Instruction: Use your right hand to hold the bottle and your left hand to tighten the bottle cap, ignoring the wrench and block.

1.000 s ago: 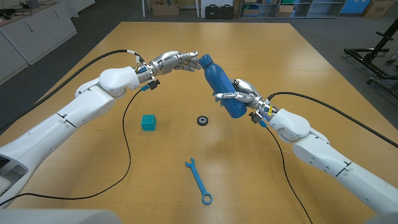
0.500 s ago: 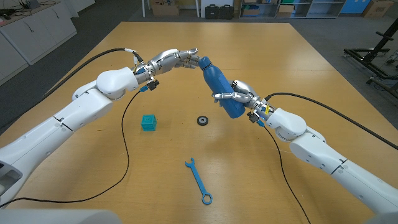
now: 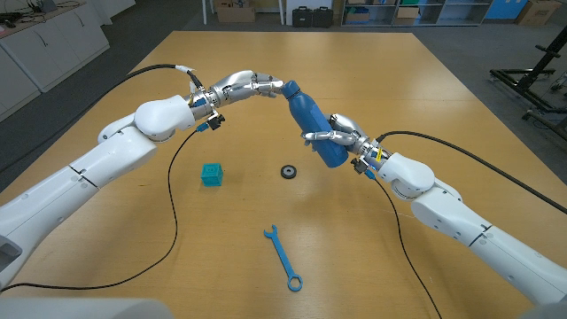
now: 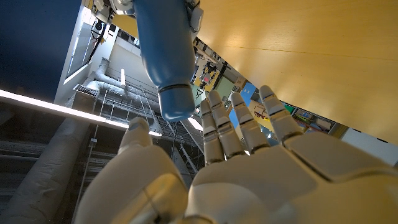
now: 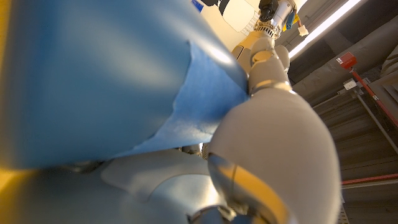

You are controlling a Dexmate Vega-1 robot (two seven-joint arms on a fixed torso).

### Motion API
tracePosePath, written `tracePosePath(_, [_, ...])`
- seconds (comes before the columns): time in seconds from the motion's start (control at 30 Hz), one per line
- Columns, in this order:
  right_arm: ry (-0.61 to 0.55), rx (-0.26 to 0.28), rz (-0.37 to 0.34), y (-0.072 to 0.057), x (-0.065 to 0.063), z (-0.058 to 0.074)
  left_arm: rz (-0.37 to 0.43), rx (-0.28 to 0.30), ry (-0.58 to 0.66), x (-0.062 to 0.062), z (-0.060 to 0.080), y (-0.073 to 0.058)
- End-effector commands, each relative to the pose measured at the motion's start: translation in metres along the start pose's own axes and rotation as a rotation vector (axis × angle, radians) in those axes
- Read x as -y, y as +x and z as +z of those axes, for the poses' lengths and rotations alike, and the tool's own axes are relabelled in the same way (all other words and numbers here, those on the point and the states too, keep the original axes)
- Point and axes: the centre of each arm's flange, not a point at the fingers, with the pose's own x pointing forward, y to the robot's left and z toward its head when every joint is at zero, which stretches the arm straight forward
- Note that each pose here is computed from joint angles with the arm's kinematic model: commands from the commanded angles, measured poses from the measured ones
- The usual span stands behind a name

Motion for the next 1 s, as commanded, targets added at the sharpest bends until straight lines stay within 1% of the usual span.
tracePosePath(0.03, [-0.001,0.009,-0.008,-0.005,-0.001,0.003,-0.015,0.004,0.003,0.006,-0.002,0.012])
tracePosePath(0.3, [-0.002,0.026,-0.011,-0.009,-0.002,0.007,-0.008,-0.001,0.002,0.008,-0.004,0.020])
tracePosePath(0.4, [0.000,0.038,-0.008,-0.011,-0.002,0.010,-0.005,-0.008,0.003,0.008,-0.005,0.022])
tracePosePath(0.5, [0.005,0.052,-0.003,-0.013,-0.003,0.013,-0.018,-0.010,-0.011,0.009,-0.006,0.025])
tracePosePath(0.8, [0.008,0.092,0.026,-0.017,-0.010,0.026,-0.017,-0.020,-0.002,0.009,-0.007,0.029])
tracePosePath(1.0, [0.007,0.109,0.031,-0.019,-0.011,0.032,-0.010,-0.034,-0.003,0.007,-0.011,0.029])
